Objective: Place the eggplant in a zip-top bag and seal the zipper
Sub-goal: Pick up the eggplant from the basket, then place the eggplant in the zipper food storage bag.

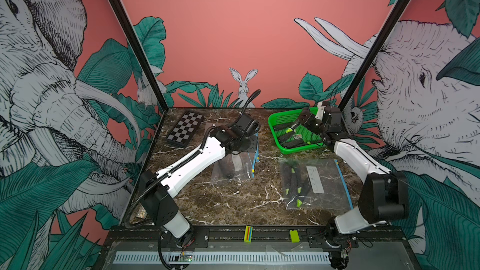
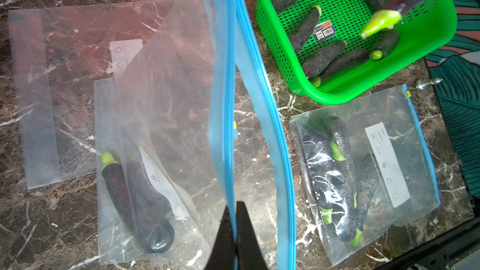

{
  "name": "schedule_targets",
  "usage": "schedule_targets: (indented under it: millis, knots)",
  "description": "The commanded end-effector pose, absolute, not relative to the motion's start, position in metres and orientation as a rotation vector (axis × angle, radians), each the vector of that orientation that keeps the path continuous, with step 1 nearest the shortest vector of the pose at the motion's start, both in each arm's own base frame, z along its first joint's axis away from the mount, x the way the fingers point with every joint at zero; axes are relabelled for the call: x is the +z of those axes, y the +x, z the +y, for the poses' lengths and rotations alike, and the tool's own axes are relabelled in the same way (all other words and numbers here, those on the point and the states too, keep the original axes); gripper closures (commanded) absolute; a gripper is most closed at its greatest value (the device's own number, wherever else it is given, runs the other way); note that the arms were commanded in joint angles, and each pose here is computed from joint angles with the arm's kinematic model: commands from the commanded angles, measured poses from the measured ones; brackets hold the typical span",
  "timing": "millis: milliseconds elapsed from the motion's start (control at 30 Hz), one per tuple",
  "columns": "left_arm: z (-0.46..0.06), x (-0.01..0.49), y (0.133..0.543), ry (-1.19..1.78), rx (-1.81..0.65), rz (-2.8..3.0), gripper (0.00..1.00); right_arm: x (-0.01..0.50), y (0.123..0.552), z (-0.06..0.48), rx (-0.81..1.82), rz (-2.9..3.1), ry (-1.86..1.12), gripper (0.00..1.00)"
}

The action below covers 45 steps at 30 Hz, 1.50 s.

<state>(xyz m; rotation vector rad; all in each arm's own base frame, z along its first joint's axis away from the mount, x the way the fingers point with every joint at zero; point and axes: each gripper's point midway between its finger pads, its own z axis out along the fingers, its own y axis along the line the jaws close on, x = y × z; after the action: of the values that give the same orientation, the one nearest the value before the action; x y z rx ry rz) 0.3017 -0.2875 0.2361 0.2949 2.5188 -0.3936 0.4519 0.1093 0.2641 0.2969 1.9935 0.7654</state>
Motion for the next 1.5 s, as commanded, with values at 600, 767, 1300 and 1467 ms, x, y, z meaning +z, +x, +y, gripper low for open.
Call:
schedule_targets:
  millis: [600, 767, 1300, 1467]
  knots:
    - [-0.277, 0.264, 0.291, 0.209, -0.481, 2.474, 1.00, 0.344, 0.335, 0.280, 0.911, 1.783, -0.243, 0.80]
    - [-0.276, 0.265, 0.291, 0.205, -0.486, 2.474, 1.00, 0.343, 0.330, 0.296, 0.889, 1.752, -0.273, 0.81]
    - [-0.279, 0.263, 0.291, 0.203, -0.495, 2.478, 1.00, 0.369, 0.317, 0.284, 0.866, 1.682, -0.242, 0.82]
    - [-0.279, 0.262, 0.292, 0.204, -0.495, 2.479, 1.00, 0.368, 0.319, 0.286, 0.870, 1.678, -0.233, 0.82]
